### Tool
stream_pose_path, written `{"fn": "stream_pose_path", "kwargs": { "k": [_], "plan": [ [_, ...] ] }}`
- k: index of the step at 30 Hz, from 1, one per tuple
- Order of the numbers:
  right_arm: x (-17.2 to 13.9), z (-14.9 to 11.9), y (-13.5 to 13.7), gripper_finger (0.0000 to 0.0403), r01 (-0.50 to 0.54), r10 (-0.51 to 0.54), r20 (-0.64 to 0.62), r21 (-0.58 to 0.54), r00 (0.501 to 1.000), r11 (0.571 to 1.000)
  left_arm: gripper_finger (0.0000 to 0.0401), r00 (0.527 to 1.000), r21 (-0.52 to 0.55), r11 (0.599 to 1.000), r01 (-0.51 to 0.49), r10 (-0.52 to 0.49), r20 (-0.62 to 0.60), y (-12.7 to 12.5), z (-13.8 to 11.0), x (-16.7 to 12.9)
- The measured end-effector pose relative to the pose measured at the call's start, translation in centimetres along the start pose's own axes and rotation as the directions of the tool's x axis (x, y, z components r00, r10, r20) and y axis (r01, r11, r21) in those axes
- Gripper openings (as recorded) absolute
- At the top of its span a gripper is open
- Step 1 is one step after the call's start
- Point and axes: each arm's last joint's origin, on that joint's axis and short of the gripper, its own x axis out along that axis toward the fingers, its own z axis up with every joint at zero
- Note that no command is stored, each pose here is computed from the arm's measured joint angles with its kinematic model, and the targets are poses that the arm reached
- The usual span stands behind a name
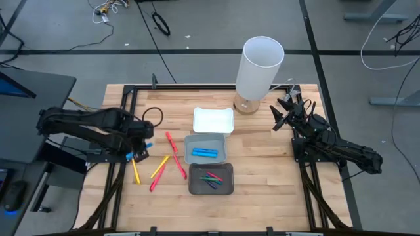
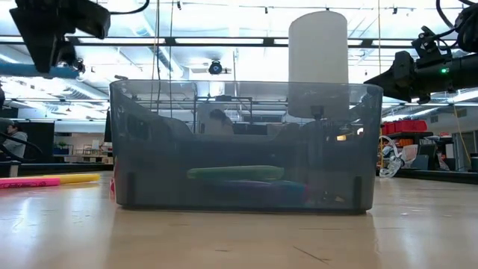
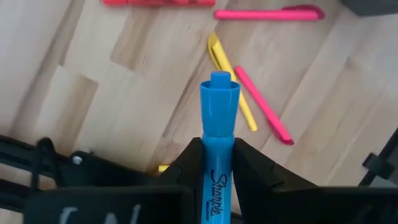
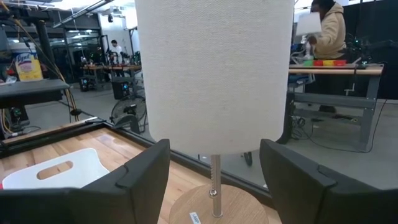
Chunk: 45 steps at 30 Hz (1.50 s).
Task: Pick & Place Markers
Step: Put the blue highlighter pen into the gray bin
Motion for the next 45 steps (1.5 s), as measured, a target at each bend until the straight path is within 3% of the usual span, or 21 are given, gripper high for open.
{"fn": "stream_pose_path", "kwargs": {
  "k": [8,21,30,45],
  "plan": [
    [0.0,0.0,0.0,0.0251,0.000,0.000,0.000,0.000,1.000,1.000,0.0065,1.000,0.053,0.998,0.019,-0.021,0.022,-0.2,0.2,-1.1],
    [0.0,0.0,0.0,0.0251,0.000,0.000,0.000,0.000,1.000,1.000,0.0065,0.998,0.129,0.990,-0.052,0.058,-0.037,-0.7,1.3,-1.1],
    [0.0,0.0,0.0,0.0251,0.000,0.000,0.000,0.000,1.000,1.000,0.0065,0.995,0.197,0.977,-0.083,0.093,-0.045,-1.8,4.1,-1.2],
    [0.0,0.0,0.0,0.0251,0.000,0.000,0.000,0.000,1.000,1.000,0.0065,0.990,0.277,0.952,-0.127,0.138,-0.020,-4.2,11.8,-1.3]
  ]
}}
